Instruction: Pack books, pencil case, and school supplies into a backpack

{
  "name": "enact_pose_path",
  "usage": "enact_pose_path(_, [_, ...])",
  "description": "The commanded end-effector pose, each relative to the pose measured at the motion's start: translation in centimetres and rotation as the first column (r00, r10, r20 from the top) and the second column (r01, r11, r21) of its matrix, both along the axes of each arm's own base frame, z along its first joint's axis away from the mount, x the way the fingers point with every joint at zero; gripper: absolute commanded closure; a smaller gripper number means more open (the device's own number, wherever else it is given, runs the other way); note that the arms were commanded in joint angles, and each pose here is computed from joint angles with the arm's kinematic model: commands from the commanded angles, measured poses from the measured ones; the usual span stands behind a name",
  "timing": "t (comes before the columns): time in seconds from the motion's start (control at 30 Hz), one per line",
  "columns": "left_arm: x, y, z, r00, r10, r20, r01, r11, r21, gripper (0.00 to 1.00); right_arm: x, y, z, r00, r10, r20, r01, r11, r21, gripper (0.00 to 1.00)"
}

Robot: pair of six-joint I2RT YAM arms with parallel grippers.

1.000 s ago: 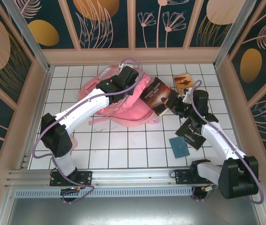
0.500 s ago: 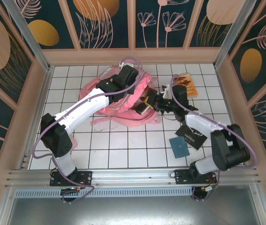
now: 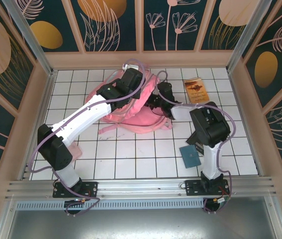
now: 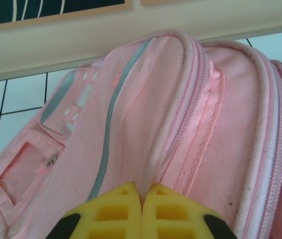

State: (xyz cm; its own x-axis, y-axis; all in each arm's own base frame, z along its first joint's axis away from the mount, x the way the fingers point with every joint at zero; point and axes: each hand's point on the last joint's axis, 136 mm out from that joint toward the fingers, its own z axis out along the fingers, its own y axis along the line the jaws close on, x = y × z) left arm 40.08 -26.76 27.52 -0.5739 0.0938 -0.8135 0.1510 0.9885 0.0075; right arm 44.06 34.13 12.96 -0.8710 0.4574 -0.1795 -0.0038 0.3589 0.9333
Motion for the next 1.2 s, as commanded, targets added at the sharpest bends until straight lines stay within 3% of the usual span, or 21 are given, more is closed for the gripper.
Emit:
enact_pose_path(0.0, [0.5, 1.1, 5.6, 0.985, 0.082, 0.150, -0.065, 0.991, -0.117, 1.00, 2.1, 1.8, 3.6, 0.996, -0.029, 0.089, 0.024, 0.999, 0.046, 0.72])
enact_pose_path(0.13, [0.6, 1.6, 5.6, 0.981, 0.109, 0.159, -0.093, 0.990, -0.106, 1.00, 1.0, 0.5, 2.1, 0.998, -0.061, -0.017, 0.060, 0.998, -0.031, 0.43])
enact_pose_path(0.23, [0.7, 2.1, 5.6, 0.977, 0.131, 0.166, -0.115, 0.988, -0.099, 1.00, -0.4, -1.6, 2.3, 0.993, -0.117, -0.036, 0.113, 0.988, -0.102, 0.33])
enact_pose_path(0.43, [0.9, 2.7, 5.4, 0.972, 0.158, 0.173, -0.144, 0.985, -0.091, 1.00, -2.9, -5.1, 3.5, 0.989, -0.136, -0.060, 0.129, 0.984, -0.121, 0.37])
enact_pose_path(0.63, [1.0, 2.8, 4.8, 0.973, 0.158, 0.169, -0.145, 0.986, -0.085, 1.00, -5.4, -7.4, 4.0, 0.990, -0.126, -0.069, 0.115, 0.983, -0.146, 0.53])
enact_pose_path(0.7, [1.0, 3.2, 4.2, 0.973, 0.164, 0.162, -0.155, 0.986, -0.067, 1.00, -5.8, -9.1, 4.5, 0.987, -0.157, -0.029, 0.148, 0.968, -0.201, 0.54])
enact_pose_path(0.8, [0.6, 3.9, 2.4, 0.977, 0.164, 0.139, -0.163, 0.986, -0.024, 1.00, -6.3, -13.1, 4.9, 0.971, -0.234, 0.055, 0.238, 0.910, -0.339, 0.53])
enact_pose_path(0.87, [-0.1, 4.4, 0.6, 0.983, 0.146, 0.110, -0.149, 0.989, 0.022, 1.00, -6.2, -17.0, 4.1, 0.955, -0.278, 0.104, 0.293, 0.829, -0.475, 0.45])
enact_pose_path(0.97, [-1.5, 5.4, -2.8, 0.992, 0.123, 0.037, -0.126, 0.986, 0.106, 1.00, -6.6, -23.9, 0.5, 0.928, -0.369, 0.047, 0.316, 0.717, -0.621, 0.37])
enact_pose_path(1.17, [-4.4, 6.0, -8.6, 0.991, 0.043, -0.128, -0.019, 0.983, 0.182, 1.00, -9.1, -33.8, -4.4, 0.843, -0.538, -0.022, 0.348, 0.574, -0.741, 0.25])
